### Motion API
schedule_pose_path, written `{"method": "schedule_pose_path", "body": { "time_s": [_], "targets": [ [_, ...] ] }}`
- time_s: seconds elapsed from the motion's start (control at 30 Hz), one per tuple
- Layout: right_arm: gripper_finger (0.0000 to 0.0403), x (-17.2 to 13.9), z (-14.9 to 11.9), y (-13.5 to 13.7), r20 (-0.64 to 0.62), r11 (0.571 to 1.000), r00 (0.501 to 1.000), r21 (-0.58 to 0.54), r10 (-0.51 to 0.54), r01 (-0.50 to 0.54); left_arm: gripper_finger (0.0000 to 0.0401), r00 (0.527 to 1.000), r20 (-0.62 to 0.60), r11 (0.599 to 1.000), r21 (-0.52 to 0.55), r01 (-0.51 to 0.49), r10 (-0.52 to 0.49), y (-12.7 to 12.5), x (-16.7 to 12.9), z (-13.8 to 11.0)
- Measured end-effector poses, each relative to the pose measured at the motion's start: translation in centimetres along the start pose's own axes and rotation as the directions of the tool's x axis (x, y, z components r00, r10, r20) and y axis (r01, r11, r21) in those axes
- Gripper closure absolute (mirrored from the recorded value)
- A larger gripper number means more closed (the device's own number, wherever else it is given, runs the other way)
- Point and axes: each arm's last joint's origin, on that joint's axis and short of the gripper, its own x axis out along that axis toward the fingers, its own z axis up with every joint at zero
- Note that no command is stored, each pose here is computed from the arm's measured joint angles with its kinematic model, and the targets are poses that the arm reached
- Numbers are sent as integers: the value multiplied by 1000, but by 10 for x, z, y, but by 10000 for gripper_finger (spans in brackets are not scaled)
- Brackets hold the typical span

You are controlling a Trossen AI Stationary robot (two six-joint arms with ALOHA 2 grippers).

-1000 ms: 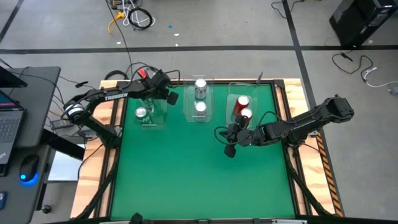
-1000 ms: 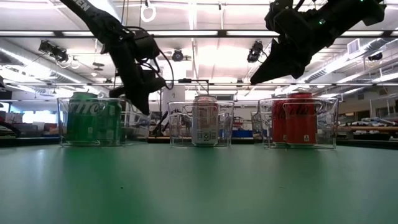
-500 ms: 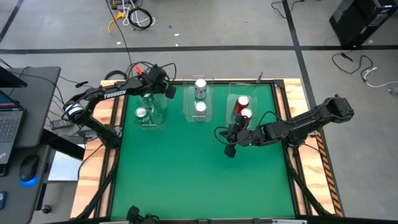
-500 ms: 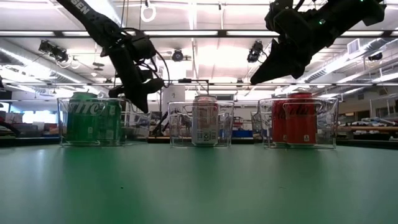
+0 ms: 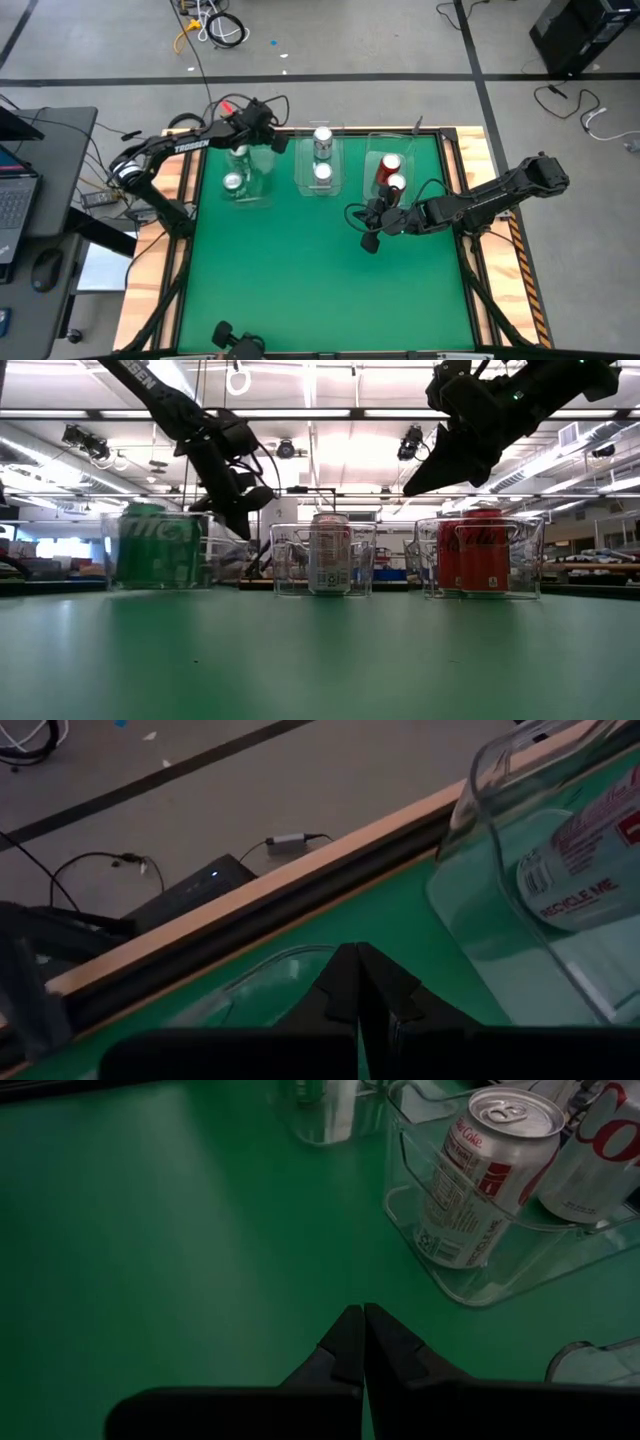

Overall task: Sort soda cans
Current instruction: Adjust the left transparent bin

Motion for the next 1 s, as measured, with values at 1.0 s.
{"method": "schedule_pose_path", "body": {
  "time_s": [1.0],
  "targets": [
    [403, 0, -2, 0, -20, 999, 1000, -33, 3, -3, 401, 986, -74, 968, 191, 164, -152, -11, -92, 11]
  ]
}}
